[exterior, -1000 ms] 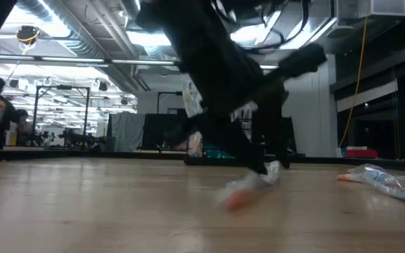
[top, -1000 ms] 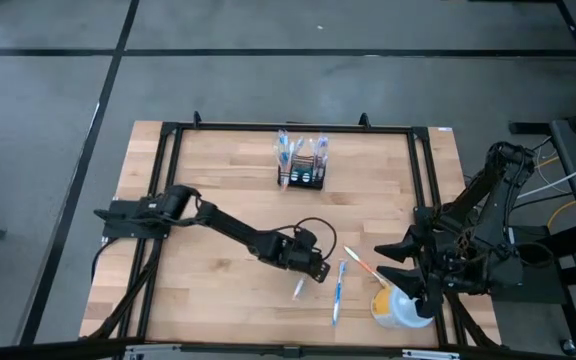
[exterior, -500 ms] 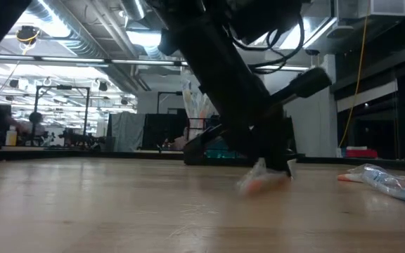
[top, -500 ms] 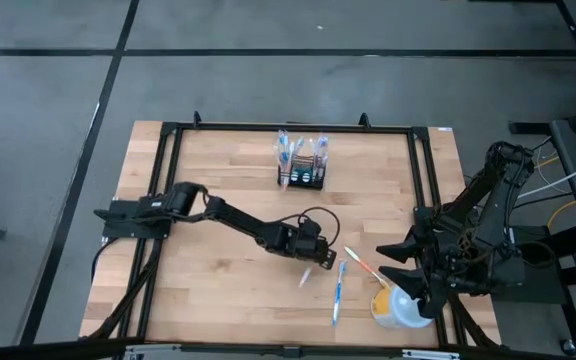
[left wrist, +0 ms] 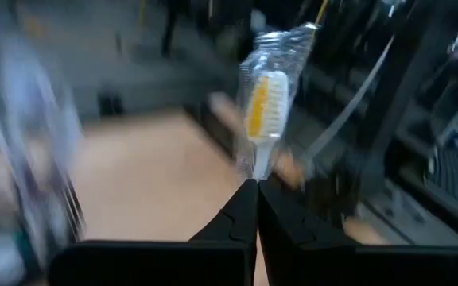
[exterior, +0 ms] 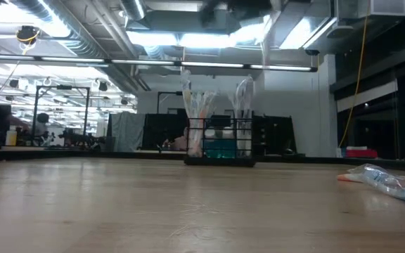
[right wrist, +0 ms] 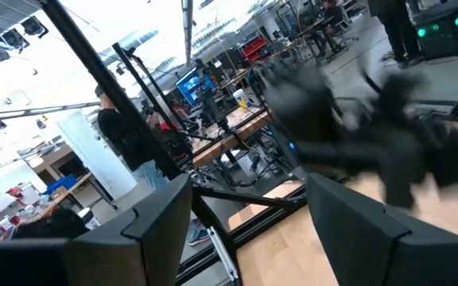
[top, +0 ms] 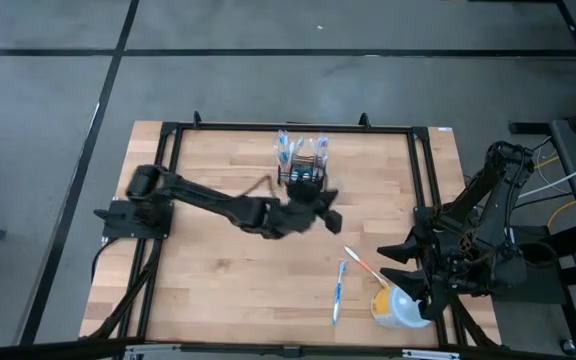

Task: Pick & Place toothbrushing station
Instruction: Put the left orange toothbrush into the left section of the mesh organizer

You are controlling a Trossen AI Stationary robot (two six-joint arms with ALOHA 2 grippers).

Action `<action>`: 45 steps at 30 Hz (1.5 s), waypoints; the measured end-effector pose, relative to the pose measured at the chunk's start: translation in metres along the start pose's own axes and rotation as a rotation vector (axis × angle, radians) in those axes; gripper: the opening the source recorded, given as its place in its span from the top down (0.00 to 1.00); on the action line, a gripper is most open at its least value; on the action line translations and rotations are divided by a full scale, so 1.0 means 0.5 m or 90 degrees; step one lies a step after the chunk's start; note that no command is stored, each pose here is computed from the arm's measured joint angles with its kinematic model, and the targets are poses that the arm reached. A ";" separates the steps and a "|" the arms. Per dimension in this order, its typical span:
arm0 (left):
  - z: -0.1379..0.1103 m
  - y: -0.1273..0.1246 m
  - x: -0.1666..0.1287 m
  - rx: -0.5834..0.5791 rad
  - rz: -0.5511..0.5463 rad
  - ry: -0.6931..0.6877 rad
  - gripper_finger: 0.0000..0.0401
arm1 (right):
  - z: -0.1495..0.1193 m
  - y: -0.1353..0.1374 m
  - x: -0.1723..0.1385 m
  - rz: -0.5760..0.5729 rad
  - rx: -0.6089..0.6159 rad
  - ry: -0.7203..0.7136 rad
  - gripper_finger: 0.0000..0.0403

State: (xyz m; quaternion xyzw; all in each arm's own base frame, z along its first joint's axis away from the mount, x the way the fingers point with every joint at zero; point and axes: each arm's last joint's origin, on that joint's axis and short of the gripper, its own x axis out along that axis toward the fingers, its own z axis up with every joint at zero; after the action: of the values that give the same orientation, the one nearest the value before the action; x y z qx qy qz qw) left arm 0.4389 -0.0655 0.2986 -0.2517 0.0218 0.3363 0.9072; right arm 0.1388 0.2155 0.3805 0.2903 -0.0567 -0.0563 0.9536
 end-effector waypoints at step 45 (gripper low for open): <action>0.016 0.269 0.073 0.031 0.383 -0.281 1.00 | -0.001 0.003 -0.028 -0.064 0.009 -0.017 0.38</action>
State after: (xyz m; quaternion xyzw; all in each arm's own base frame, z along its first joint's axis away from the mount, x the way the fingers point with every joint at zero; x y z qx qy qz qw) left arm 0.3823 0.0471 0.2383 -0.1338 -0.0933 0.6335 0.7564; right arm 0.1250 0.2189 0.3798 0.2987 -0.0551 -0.1074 0.9467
